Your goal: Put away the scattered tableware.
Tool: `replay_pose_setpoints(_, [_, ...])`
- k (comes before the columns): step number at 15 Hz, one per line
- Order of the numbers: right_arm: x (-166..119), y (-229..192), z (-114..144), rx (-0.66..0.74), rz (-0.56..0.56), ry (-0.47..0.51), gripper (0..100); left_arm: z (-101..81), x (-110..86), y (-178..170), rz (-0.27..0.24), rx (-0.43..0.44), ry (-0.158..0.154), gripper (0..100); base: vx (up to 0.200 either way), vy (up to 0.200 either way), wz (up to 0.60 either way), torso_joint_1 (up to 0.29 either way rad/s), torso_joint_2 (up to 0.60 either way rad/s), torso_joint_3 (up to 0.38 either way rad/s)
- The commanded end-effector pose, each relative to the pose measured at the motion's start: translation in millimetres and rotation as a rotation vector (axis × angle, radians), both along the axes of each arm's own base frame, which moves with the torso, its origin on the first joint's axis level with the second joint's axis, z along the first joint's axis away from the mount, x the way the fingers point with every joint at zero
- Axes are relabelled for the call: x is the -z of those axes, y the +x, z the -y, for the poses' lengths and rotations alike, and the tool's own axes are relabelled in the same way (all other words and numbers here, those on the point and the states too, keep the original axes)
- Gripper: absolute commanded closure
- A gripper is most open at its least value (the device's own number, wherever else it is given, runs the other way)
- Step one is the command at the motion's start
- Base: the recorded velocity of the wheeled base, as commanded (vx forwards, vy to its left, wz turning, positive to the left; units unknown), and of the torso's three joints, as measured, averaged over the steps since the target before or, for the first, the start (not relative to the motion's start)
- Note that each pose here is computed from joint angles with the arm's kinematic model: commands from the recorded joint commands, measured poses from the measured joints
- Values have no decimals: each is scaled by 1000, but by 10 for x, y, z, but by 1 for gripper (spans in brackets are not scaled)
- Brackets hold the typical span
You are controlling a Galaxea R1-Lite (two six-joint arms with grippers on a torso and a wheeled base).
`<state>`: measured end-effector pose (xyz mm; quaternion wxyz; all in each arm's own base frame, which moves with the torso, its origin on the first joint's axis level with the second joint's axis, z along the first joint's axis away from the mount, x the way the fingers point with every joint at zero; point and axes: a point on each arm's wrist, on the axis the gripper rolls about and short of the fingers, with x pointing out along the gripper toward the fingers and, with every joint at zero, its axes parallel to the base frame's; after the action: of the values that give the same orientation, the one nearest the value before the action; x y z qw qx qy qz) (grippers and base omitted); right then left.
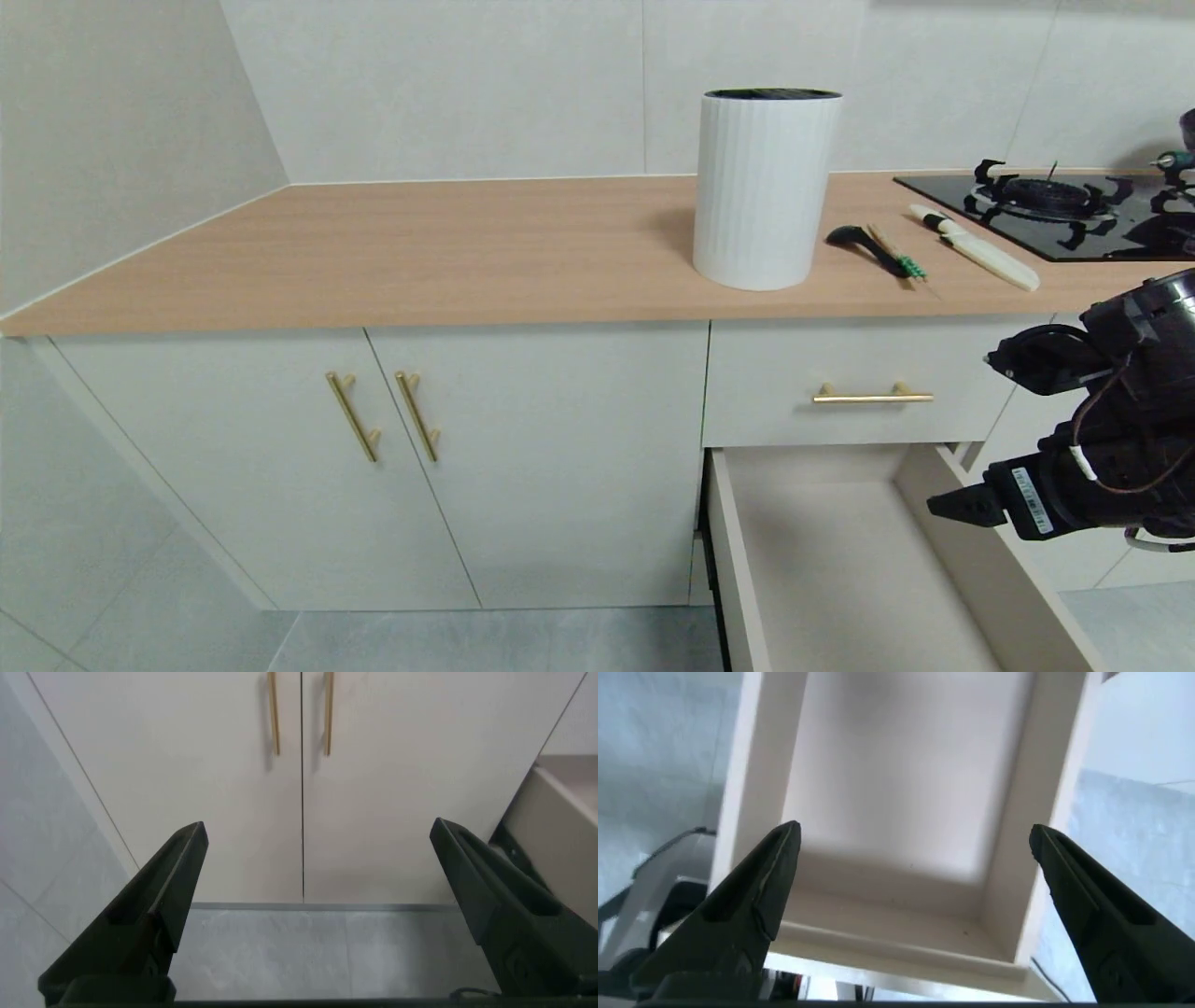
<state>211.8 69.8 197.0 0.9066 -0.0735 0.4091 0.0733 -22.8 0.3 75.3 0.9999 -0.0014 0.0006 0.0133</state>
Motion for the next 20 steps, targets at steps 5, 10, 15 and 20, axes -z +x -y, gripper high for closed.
replay_pose_setpoints(5, [21,8,-3,-1,-6,-1,0,0,0,0,0,-1,0,0,0,0,0,175,-466,-294])
replay_pose_setpoints(10, [24,12,-4,0,-5,-2,0,0,0,0,0,-1,0,0,0,0,0,197,-486,-288])
replay_pose_setpoints(15, [83,160,-52,15,48,11,0,0,0,0,0,-1,0,0,0,0,0,148,-317,-177])
replay_pose_setpoints(20, [-234,685,-116,136,183,33,0,0,0,0,0,-1,0,0,0,0,0,3,-10,-5])
